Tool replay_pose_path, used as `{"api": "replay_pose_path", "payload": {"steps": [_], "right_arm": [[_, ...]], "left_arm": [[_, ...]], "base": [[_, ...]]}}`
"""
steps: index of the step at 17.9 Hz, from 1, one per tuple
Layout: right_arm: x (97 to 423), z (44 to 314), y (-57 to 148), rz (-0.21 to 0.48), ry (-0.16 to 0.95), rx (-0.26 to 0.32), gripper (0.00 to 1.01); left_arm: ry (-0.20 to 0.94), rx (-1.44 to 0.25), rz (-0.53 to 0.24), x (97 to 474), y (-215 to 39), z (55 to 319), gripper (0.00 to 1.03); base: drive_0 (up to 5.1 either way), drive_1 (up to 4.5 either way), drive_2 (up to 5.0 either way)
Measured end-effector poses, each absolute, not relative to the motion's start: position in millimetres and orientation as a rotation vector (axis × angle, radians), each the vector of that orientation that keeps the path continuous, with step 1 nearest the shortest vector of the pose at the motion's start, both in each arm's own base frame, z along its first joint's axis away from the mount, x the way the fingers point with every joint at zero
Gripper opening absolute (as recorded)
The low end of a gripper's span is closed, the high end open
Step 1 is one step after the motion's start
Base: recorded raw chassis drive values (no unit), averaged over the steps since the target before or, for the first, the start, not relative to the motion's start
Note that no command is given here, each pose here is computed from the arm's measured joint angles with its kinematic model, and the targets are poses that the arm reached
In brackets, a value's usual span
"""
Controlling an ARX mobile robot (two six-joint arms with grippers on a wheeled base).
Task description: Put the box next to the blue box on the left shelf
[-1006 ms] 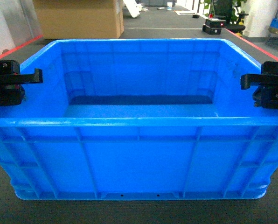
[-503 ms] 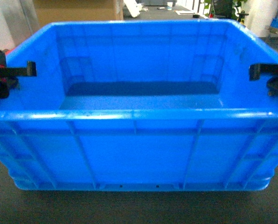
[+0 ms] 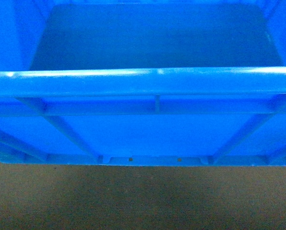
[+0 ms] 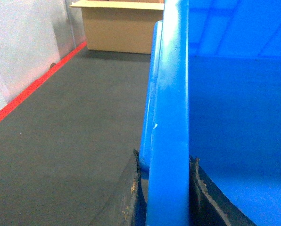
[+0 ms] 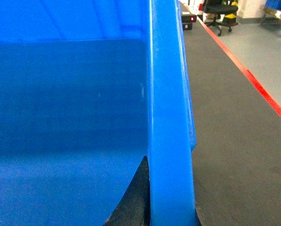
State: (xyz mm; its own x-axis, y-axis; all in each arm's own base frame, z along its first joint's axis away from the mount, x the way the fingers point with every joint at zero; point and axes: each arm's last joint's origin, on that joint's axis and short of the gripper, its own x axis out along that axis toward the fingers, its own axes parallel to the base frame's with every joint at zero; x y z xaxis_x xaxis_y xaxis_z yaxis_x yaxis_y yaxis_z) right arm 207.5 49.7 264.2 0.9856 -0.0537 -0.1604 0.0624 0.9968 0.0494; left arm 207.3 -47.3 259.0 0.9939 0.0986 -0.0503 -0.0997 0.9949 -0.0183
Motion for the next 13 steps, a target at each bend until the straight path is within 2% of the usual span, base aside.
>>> {"api": "replay_pose_path", "payload": {"steps": [3,8,13], "right_arm": [[202.6,269.0,50.0,-0.054,0.126,0.043,0.08],[203.8,266.5,50.5,-0.053,0.141,0.039,0.08],[203.8,266.5,50.4,-0.054,0.141,0.038,0.08]], "left_arm": [[0.014,-0.025,0.097,202.4,-46.7,263.9,0.18],[0.029,-0.016,0.097,202.5,-46.7,261.9,0.18],[0.029,-0.016,0.097,202.4,-46.7,262.0,0.18]], "base": [[0.0,0.0,0.0],[-0.3,-0.27,-0.3],[-2.0,-1.96,-2.0]]}}
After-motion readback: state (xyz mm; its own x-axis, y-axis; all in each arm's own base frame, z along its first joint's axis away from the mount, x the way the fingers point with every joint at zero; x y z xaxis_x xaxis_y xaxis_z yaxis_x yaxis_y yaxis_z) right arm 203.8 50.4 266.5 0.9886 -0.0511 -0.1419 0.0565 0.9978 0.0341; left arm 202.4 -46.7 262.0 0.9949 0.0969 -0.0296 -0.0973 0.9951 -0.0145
